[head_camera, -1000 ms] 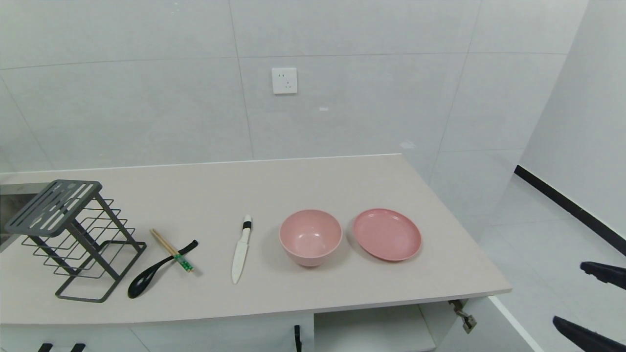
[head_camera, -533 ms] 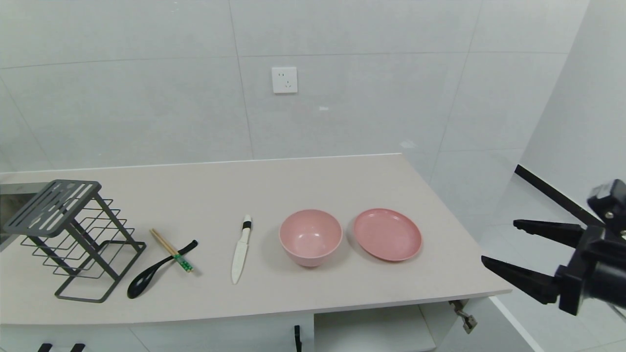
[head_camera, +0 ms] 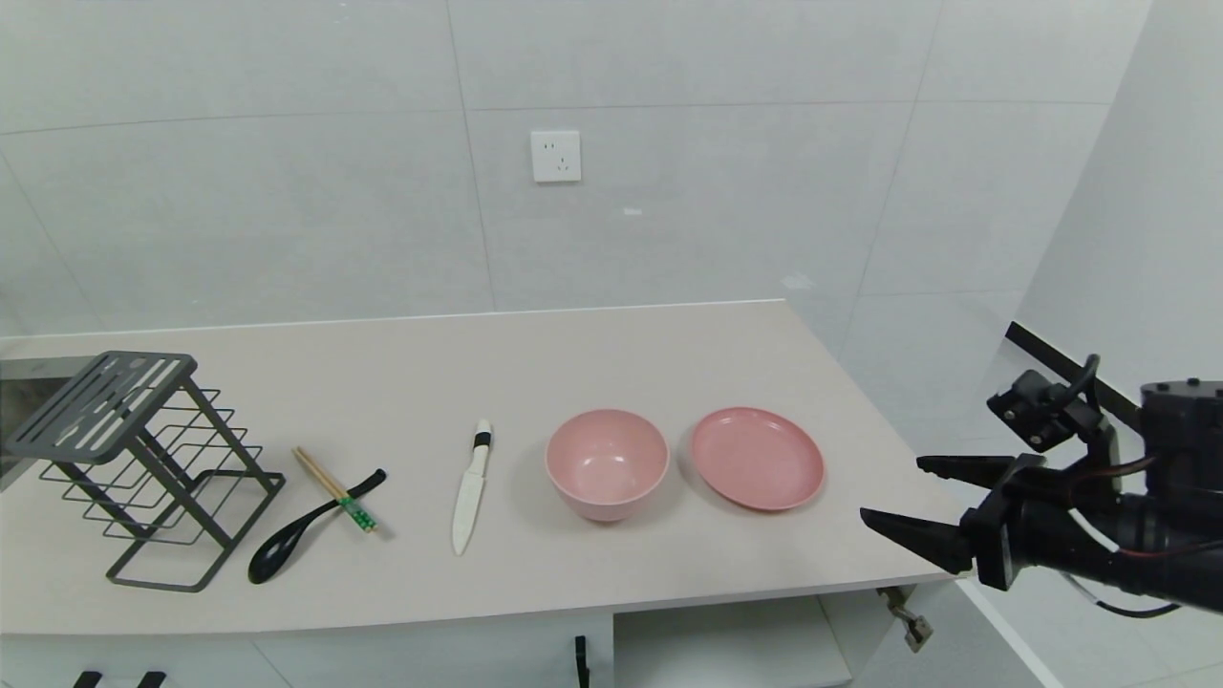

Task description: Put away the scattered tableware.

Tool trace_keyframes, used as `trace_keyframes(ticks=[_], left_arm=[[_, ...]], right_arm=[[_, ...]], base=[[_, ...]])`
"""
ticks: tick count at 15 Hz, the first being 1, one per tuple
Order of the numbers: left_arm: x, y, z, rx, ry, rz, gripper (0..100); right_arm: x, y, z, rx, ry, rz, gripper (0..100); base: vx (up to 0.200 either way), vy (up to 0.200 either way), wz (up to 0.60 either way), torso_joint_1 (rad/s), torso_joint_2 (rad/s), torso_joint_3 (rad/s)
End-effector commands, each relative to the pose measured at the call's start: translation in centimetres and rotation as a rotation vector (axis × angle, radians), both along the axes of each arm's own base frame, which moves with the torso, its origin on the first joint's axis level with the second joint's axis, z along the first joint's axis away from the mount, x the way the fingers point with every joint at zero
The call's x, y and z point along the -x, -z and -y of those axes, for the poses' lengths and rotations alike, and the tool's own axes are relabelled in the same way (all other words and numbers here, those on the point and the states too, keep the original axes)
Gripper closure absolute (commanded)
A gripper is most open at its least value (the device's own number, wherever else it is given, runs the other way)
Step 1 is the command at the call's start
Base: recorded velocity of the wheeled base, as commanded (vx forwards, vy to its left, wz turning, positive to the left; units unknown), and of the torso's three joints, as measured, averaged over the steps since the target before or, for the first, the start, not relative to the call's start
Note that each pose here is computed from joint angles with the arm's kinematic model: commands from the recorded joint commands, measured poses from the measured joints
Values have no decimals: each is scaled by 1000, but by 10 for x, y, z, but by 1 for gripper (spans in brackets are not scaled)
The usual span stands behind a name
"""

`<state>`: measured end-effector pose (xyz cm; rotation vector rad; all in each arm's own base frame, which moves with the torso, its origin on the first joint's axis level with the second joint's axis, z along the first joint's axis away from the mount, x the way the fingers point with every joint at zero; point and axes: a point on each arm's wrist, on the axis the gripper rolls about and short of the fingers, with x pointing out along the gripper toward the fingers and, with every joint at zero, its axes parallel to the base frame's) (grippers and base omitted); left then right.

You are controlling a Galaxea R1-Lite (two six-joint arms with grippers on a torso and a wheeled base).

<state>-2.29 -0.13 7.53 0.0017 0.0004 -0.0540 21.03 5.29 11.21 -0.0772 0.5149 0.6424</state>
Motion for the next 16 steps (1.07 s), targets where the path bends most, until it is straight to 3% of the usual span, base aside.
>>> trace_keyframes(ticks=[1,3,6,10,12,16], left_arm=[[0,0,0,2,0,-1,0],[0,0,0,2,0,-1,0],[0,0,0,3,-2,-1,0],[0,0,0,3,0,-1,0],[0,0,0,3,0,-1,0],[0,0,0,3,-2,-1,0]], right_arm=[[-11,6,-13,-77,14,-91,0],[-16,5,-19,-116,31,-123,0],[-48,24,-27,-42,146,-154,0],[-81,60,-32,-17,132,-56,0],[-88,73,-34,-13,132,-68,0],[-105,79,-31,-10,164,-53,0]], base=[[0,0,0,0,0,0],[0,0,0,0,0,0],[0,0,0,0,0,0],[0,0,0,0,0,0],[0,0,0,0,0,0],[0,0,0,0,0,0]])
